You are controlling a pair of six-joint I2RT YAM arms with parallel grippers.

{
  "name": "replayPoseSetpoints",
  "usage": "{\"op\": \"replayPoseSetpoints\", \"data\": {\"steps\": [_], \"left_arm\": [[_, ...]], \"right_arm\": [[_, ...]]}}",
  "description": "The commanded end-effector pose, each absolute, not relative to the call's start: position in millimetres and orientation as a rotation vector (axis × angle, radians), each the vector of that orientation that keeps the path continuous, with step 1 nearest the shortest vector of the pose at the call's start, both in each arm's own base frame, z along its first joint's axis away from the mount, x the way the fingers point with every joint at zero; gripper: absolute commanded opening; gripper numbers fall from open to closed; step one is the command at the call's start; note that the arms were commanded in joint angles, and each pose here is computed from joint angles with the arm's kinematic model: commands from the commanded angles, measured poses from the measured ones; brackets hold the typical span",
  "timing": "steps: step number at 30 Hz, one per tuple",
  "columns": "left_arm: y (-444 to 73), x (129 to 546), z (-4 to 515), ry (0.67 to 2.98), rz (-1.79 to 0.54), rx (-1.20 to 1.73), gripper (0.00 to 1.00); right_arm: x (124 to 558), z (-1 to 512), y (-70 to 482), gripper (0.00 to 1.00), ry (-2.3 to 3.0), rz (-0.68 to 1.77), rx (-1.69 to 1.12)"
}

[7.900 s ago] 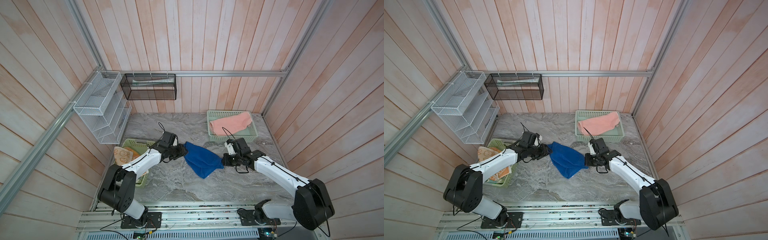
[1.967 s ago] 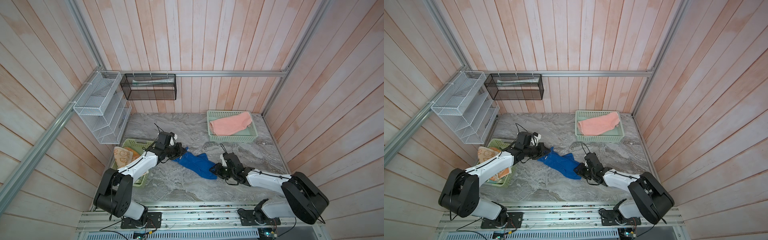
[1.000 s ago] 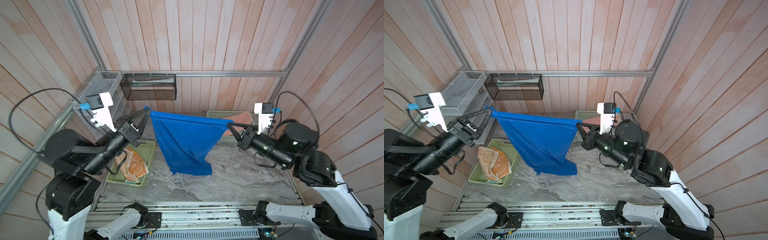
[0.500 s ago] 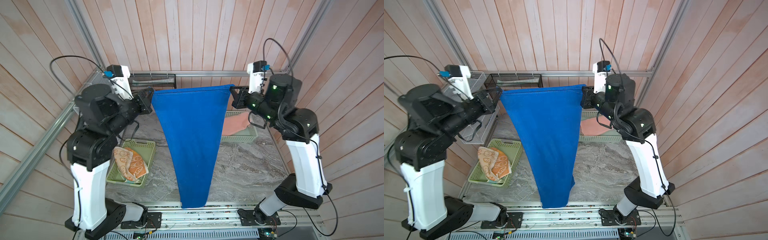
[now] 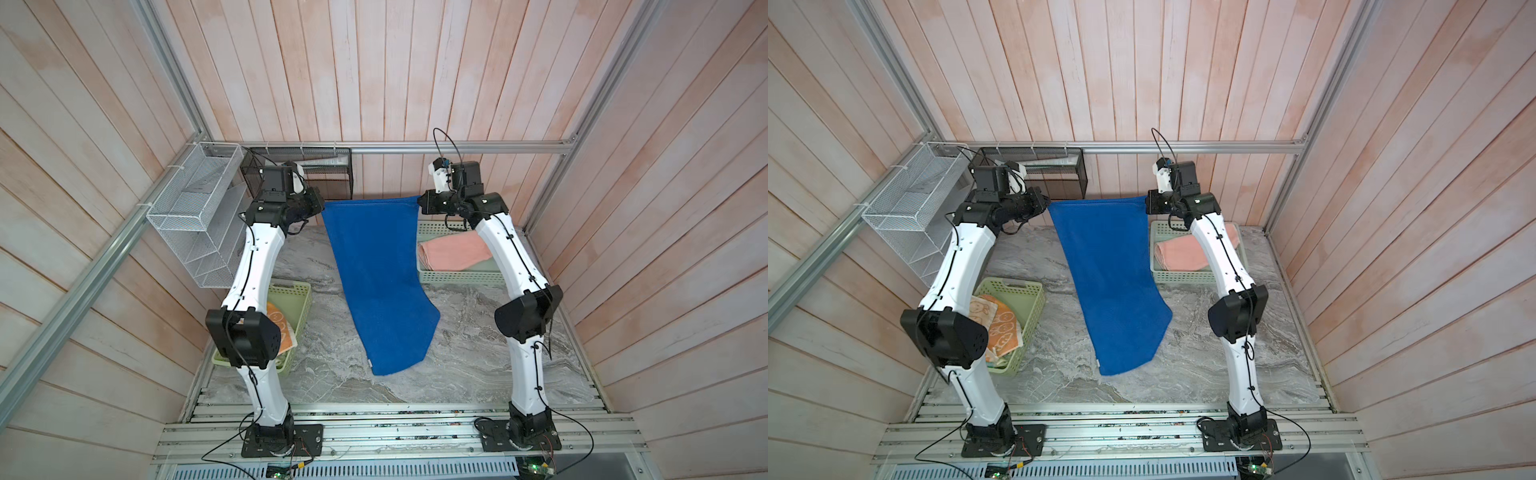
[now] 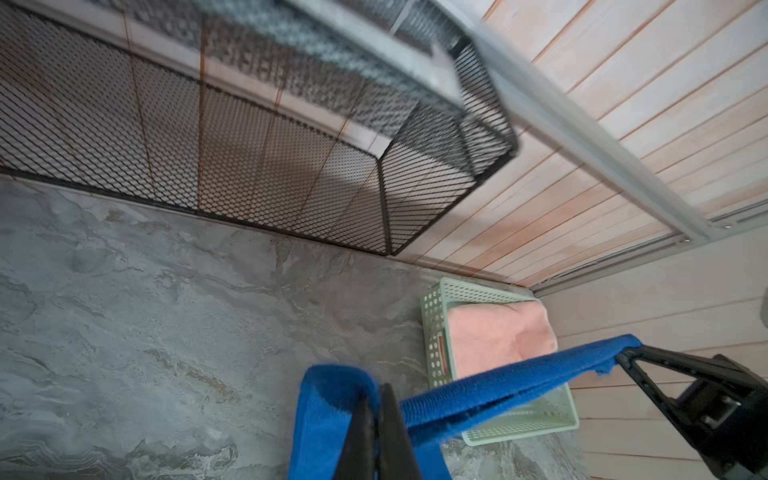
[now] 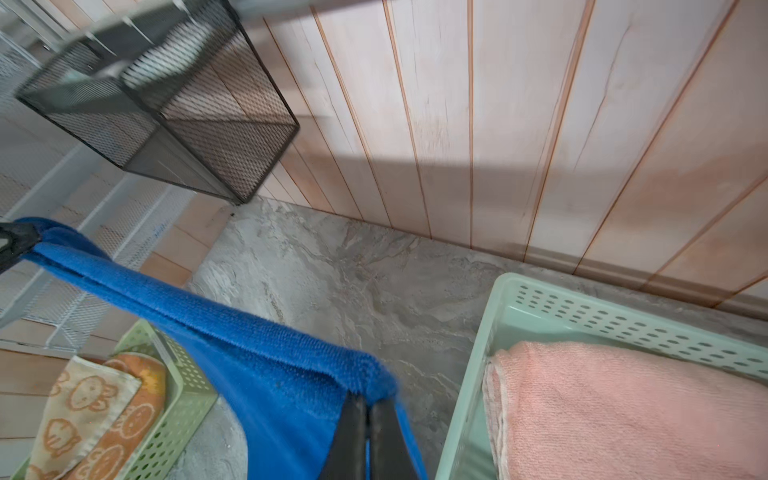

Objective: Fold and stack the towels
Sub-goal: 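Lower the hanging blue towel and lay it flat on the table with both grippers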

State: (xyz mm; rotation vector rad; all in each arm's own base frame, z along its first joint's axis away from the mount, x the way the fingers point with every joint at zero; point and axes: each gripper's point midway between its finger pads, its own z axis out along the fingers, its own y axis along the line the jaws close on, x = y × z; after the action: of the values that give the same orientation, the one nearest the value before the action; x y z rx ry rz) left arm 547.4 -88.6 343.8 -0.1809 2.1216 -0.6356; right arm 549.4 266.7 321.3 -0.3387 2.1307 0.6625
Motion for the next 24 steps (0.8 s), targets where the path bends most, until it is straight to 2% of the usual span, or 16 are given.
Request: {"op": "replayPoseSetpoints", "data": {"steps": [1,4,7,11,15,24], "left_arm": [[-89,560,353,2.051,-0.655,-0.129,0.0],[-91,560,337,2.072,-0.67,-0.123,0.0],[-91,546,351,2.038,-0.672,-0.111,0.0],[-81,504,417,1.886,-0.603,-0.095,0.0],[-86,427,506,1.674,-0.446,-0.038,0.0],[-67,287,626,1.379,-0.479,-0.027,0.0]], "right_arm": [[556,316,262,0.0,2.119,0.64,-0.372],[553,298,261,0.0,2.168,0.631,-0.38],[539,318,258,0.0,2.151,0.579,-0.398],[499,380,247,0.0,2.046,0.433,-0.394],[429,445,240,0.0,1.86,0.356,-0.341],[250,571,227,0.0,1.412,0.3,-0.289]]}}
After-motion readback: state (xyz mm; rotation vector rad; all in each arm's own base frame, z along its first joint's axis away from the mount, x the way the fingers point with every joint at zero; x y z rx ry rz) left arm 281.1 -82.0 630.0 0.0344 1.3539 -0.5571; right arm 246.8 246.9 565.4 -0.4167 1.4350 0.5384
